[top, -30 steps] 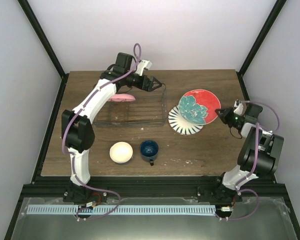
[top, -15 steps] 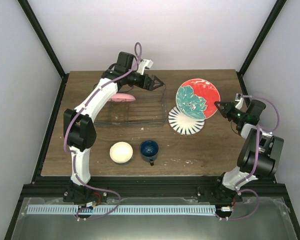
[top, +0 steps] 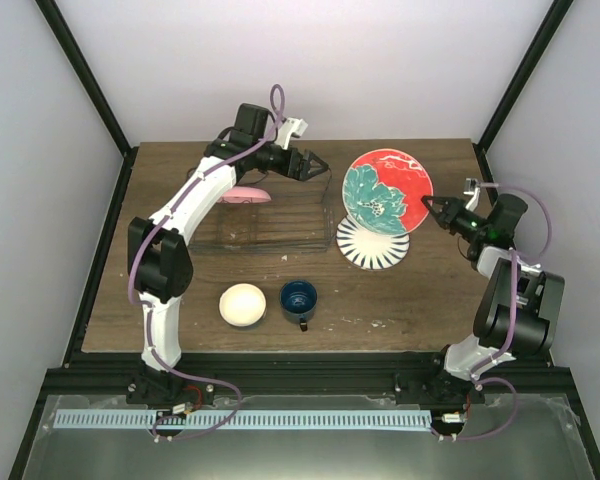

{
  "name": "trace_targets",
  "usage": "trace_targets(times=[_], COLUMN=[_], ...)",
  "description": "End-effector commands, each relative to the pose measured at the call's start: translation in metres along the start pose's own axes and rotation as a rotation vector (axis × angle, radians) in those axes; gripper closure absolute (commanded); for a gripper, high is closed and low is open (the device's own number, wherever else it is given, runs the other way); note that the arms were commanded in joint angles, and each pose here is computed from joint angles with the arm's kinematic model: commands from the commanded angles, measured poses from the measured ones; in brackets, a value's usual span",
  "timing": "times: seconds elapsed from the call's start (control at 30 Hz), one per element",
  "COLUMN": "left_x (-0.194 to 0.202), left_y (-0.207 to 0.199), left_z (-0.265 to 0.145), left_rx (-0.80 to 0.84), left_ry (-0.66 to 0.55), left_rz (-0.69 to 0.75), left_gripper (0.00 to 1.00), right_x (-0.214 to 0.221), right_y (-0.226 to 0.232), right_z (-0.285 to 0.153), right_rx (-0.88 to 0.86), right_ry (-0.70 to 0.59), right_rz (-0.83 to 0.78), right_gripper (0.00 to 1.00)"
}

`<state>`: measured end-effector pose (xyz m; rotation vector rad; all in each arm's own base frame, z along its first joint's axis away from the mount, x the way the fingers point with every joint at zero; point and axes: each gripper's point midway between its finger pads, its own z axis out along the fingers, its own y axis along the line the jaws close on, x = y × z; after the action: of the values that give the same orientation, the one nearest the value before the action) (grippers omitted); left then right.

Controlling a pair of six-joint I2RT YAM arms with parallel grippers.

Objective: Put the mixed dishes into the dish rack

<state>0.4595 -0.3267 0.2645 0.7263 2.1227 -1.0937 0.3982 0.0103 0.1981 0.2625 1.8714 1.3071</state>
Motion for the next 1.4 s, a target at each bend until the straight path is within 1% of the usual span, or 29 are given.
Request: trace_targets(times=[0.0,0.47,0.77,0.9,1.03,1.27,1.37], left_x=[0.005,0.009,0.014,0.017,0.018,0.022,0.023], left_y=[0.002,-0.010,-0.032,-0.035,-0.036,-0.036,-0.037], left_z=[0.009,0.017,0.030,0.033,0.036,0.040,0.042], left_rx=[0.015,0.051,0.114,0.134,0.136,0.144,0.153], left_ry=[0.005,0.016,0.029,0.036,0.039,0.051,0.056], left_rz=[0.013,0.019,0.023,0.019,0.018,0.016,0.013], left_gripper=[0.00,0.00,0.00,0.01,0.06,0.08,0.17], right_x=[-0.019,-0.018,-0.017,-0.018,-0.016,-0.008,-0.005], right_y=[0.057,0.073,0.083,0.089,0.097,0.107,0.111], right_z=[0.001,0.018,0.033,0.038,0.047,0.064,0.071], right_rx=[-0.125,-0.172,-0.210,-0.231,-0.258,-0.300,-0.313], right_ry=[0.004,0.024,0.050,0.052,0.068,0.100,0.107], right_rz=[-0.166,-0.186,-0.202,-0.209,-0.213,-0.213,-0.208], right_gripper=[0.99,0.99,0.99,0.99,0.99,0.99,0.99])
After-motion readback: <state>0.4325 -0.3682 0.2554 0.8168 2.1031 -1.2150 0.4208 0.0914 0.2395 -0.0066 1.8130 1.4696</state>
